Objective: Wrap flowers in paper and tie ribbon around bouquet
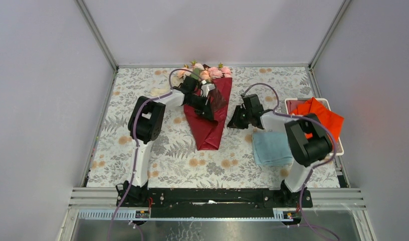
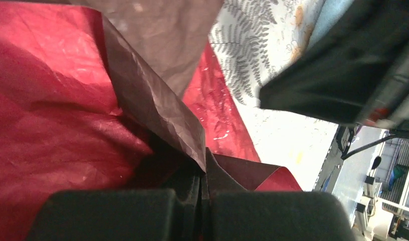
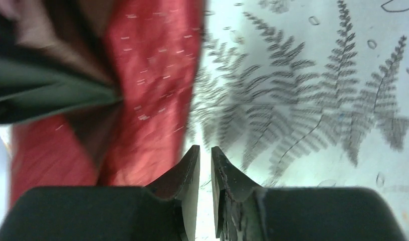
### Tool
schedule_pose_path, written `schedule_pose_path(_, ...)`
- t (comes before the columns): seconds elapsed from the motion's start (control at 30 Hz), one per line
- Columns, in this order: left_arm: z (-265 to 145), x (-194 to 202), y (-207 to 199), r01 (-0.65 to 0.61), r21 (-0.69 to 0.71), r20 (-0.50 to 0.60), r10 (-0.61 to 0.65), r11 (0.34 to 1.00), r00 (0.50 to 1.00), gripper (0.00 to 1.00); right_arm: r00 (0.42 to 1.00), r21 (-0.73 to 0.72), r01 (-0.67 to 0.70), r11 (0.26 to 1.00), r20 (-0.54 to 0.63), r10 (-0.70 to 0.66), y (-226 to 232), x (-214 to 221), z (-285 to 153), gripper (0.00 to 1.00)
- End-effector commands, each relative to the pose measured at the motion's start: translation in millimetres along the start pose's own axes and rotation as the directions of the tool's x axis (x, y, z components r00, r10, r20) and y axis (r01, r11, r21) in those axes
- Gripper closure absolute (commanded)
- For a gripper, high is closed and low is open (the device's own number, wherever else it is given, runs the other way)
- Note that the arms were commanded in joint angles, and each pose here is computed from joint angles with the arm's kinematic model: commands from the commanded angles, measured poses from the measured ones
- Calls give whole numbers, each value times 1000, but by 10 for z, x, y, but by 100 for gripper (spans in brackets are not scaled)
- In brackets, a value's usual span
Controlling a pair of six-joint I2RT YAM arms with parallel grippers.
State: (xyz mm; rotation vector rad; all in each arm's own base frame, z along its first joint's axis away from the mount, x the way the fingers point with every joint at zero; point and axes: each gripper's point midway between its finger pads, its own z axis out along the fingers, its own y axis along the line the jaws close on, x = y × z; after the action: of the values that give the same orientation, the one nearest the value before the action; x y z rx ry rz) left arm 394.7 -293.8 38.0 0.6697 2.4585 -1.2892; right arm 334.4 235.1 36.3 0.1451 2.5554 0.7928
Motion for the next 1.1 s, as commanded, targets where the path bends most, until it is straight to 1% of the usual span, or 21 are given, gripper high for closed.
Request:
schedule_pose_path(0.0, -21, -307, -410, -136, 34, 57, 134, 990, 989, 100, 994, -61, 37, 997, -97, -42, -73, 56, 300, 79)
schedule_pose_path(0.07, 6, -349, -527, -151, 53, 60, 148, 987, 987, 100, 993, -101, 29, 994, -108, -40, -22, 34, 427, 81)
schedule_pose_path(0.2, 101, -476, -709, -188, 77, 72, 182, 979, 981, 100, 991, -182, -39, 982, -129, 16, 70, 81, 565, 85)
schedule_pose_path(0.33, 253, -529, -660, -190, 72, 78, 184, 979, 980, 100, 990, -228, -84, 970, -133, 54, 157, 98, 545, 87)
schedule_pose_path(0.43, 360, -509, -470, -178, 25, 71, 176, 984, 982, 100, 993, -199, -66, 978, -108, 45, 142, 82, 412, 87)
schedule_pose_path(0.53, 437, -452, -351, -173, 13, 57, 172, 985, 983, 100, 997, -121, -16, 993, -77, 7, 54, 61, 225, 86)
schedule_pose_path(0.63, 474, -427, -303, -168, 12, 49, 167, 986, 985, 100, 997, -34, 50, 998, -58, -52, -55, 54, -4, 83)
schedule_pose_path(0.7, 481, -424, -290, -173, 10, 48, 172, 985, 984, 100, 994, 38, 82, 996, -72, -79, -169, 97, -134, 79)
schedule_pose_path(0.77, 484, -429, -286, -174, 10, 49, 174, 985, 984, 100, 993, 82, 108, 991, -57, -103, -222, 69, -240, 75)
schedule_pose_path(0.83, 488, -436, -290, -176, 13, 51, 175, 984, 983, 100, 992, 81, 128, 988, -32, -126, -187, 10, -305, 70)
schedule_pose_path(0.9, 495, -444, -289, -173, 13, 52, 172, 985, 984, 100, 988, 38, 157, 987, 4, -157, -73, -83, -338, 62)
schedule_pose_path(0.93, 494, -448, -289, -172, 13, 53, 172, 985, 984, 100, 985, 8, 170, 985, 21, -170, -5, -118, -345, 58)
schedule_pose_path(1.03, 497, -448, -292, -170, 16, 52, 169, 985, 984, 100, 979, -108, 200, 974, 60, -195, 226, -200, -313, 35)
schedule_pose_path(1.07, 495, -454, -295, -171, 16, 53, 170, 985, 984, 100, 979, -134, 203, 970, 56, -197, 271, -202, -287, 30)
